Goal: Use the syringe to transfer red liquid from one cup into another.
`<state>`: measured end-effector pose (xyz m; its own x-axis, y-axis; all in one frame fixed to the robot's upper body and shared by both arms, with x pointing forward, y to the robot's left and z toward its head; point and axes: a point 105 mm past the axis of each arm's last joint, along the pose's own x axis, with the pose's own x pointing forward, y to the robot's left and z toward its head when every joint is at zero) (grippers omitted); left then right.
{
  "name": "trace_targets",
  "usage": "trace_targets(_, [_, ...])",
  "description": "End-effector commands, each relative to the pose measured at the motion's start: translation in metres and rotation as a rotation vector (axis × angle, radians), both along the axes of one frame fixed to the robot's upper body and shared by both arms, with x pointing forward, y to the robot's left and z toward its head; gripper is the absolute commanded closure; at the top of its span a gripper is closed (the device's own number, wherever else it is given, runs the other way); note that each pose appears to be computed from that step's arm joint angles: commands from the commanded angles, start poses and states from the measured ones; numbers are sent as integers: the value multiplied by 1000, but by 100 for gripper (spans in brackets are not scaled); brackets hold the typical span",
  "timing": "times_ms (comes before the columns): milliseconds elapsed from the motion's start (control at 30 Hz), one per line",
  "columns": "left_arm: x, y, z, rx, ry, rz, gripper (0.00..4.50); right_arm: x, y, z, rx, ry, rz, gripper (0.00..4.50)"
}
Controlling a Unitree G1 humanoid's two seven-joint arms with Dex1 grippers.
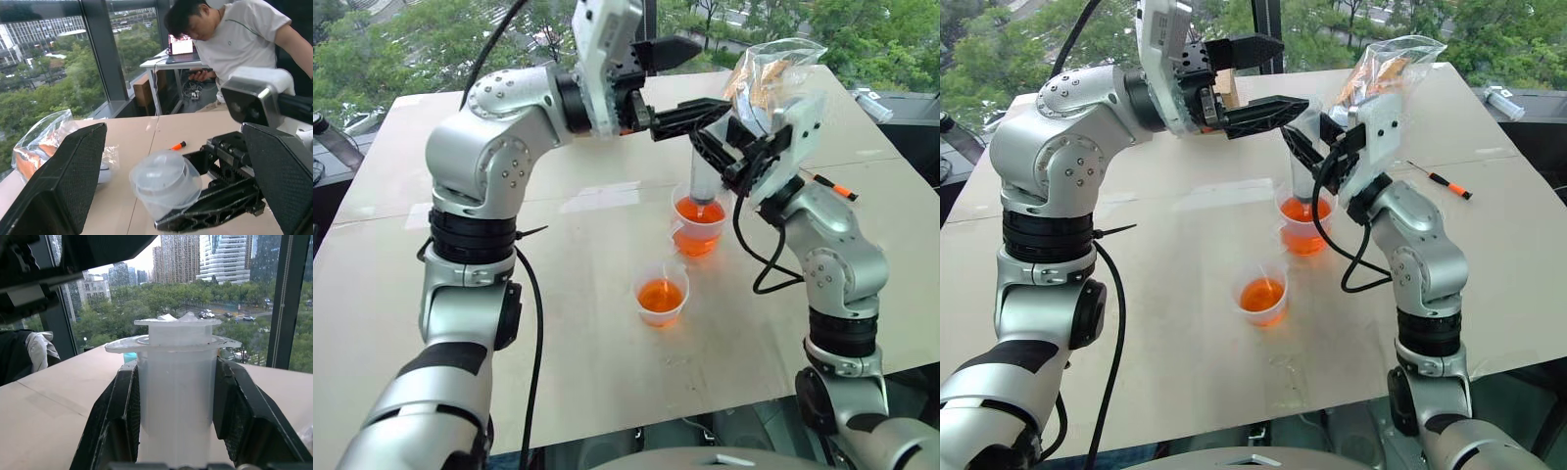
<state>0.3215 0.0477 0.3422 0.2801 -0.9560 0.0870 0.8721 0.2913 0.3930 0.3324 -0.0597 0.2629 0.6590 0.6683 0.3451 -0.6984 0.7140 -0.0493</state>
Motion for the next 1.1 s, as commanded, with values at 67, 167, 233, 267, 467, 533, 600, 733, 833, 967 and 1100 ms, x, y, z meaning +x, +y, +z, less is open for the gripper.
trace_targets(67, [-6,-7,-1,12,-22,-39,0,-12,4,16,11,-106,10,301])
trace_targets(167, [-6,-9,-4,15,-14,-44,76,-12,5,17,8,-112,7,301])
trace_targets(233, [-3,-8,-8,31,-14,-28,105,-12,6,18,9,-116,6,301])
trace_targets(267, [-2,-8,-10,33,-10,-22,105,-12,6,19,6,-119,5,301])
trace_targets(467, [3,-5,-16,38,8,-5,105,-12,8,18,-12,-127,7,301])
trace_targets(533, [6,-5,-17,35,11,3,105,-13,8,17,-19,-130,8,301])
trace_targets(600, [8,-5,-15,22,15,8,105,-13,10,14,-30,-135,14,301])
trace_targets(733, [10,-7,-13,10,22,7,105,-14,11,9,-40,-140,18,301])
trace_targets(833, [11,-8,-13,9,31,3,105,-12,12,5,-40,-141,18,301])
trace_targets(967, [14,-6,-14,15,46,13,105,-12,13,4,-42,-147,21,301])
trace_targets(1100, [11,-5,-15,21,61,1,105,-11,13,3,-48,-155,19,301])
